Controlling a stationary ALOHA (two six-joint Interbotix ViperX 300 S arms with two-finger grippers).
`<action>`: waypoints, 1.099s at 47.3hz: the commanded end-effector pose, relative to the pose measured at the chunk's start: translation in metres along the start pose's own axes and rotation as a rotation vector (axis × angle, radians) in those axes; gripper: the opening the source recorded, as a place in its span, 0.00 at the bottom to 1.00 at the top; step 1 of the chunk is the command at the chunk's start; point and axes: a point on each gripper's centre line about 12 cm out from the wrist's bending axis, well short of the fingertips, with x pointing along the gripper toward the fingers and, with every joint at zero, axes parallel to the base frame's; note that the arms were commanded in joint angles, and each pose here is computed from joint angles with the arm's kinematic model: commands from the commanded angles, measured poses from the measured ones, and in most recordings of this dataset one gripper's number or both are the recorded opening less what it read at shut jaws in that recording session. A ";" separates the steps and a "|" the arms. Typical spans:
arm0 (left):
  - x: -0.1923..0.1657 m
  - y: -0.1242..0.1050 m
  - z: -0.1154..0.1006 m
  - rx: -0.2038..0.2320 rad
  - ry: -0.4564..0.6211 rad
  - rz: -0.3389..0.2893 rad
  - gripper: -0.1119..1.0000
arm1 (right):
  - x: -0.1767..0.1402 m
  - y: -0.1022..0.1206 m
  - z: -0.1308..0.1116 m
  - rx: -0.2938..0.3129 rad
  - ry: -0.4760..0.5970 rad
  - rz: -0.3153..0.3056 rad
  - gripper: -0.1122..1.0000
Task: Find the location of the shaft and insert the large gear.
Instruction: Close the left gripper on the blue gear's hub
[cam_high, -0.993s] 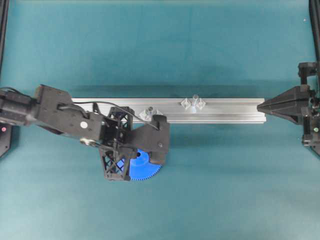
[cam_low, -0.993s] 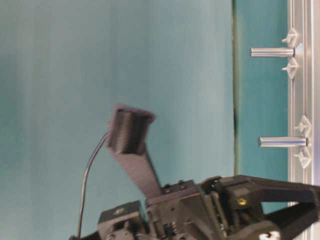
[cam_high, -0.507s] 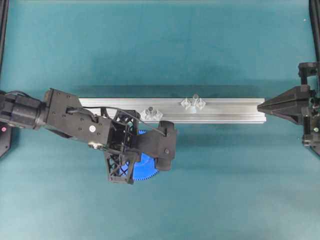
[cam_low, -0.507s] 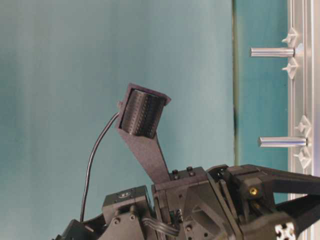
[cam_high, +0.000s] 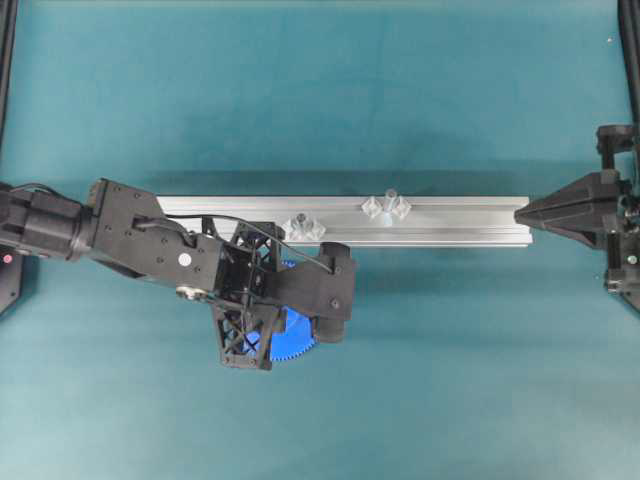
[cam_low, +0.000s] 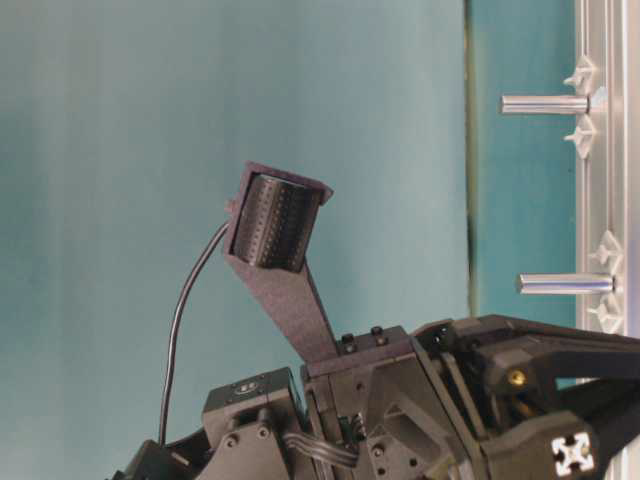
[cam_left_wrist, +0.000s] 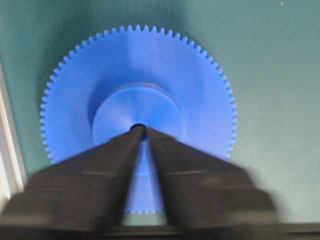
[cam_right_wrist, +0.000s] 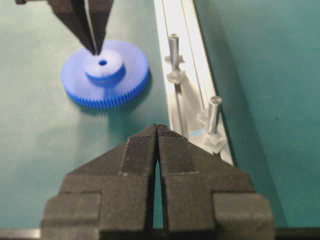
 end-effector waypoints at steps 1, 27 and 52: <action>-0.009 -0.001 0.009 -0.009 -0.038 -0.001 0.46 | 0.001 0.000 0.004 0.015 -0.009 0.001 0.10; 0.000 0.000 0.007 -0.042 -0.020 0.000 0.94 | 0.000 0.000 0.005 0.015 -0.012 0.001 0.10; 0.012 0.003 0.003 -0.043 0.009 0.006 0.94 | 0.001 0.000 0.004 0.016 -0.009 0.000 0.10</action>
